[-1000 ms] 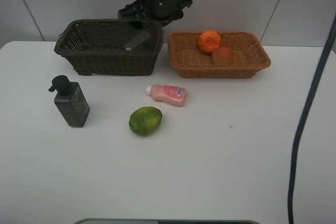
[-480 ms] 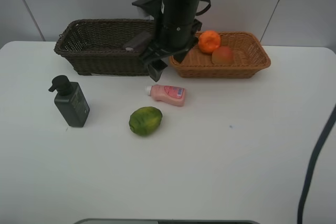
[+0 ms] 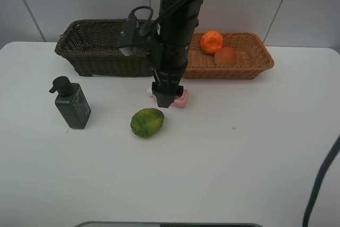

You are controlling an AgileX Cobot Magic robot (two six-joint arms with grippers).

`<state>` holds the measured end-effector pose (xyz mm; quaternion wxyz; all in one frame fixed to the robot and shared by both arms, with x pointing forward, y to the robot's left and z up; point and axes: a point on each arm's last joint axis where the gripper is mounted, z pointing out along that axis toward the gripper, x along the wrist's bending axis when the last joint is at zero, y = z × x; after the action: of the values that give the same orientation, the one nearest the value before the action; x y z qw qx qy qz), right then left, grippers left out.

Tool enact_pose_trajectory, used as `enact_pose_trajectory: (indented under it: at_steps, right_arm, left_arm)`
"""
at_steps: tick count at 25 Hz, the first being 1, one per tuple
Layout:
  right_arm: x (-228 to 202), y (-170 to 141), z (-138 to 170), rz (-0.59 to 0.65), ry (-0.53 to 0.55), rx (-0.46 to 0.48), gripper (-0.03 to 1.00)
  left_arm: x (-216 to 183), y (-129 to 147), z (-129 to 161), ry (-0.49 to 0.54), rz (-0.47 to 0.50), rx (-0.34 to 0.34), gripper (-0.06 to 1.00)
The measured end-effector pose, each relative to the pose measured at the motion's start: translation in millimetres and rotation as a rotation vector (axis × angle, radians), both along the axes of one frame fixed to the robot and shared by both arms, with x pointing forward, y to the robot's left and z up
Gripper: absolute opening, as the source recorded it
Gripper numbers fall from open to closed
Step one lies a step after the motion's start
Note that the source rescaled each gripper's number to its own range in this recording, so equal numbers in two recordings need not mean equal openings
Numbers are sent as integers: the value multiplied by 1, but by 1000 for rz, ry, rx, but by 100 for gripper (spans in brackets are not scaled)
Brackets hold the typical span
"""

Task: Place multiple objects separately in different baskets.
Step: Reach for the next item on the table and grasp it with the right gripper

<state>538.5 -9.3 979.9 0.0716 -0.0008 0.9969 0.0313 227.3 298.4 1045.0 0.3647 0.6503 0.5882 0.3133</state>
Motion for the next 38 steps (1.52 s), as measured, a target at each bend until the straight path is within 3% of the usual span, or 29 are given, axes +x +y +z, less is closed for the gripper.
enact_pose_trajectory:
  at_steps: [12, 17, 25, 38]
  right_arm:
    - [-17, 4, -23, 462, 46, -12, 80]
    - [-17, 15, -30, 500, 7, 33, 82]
    - [-20, 25, -44, 512, -4, 55, 98]
    - [-19, 24, -72, 534, 9, 5, 99]
  left_arm:
    - [0, 0, 0, 0, 0, 0, 100]
    - [0, 0, 0, 0, 0, 0, 100]
    - [0, 0, 0, 0, 0, 0, 100]
    - [0, 0, 0, 0, 0, 0, 100]
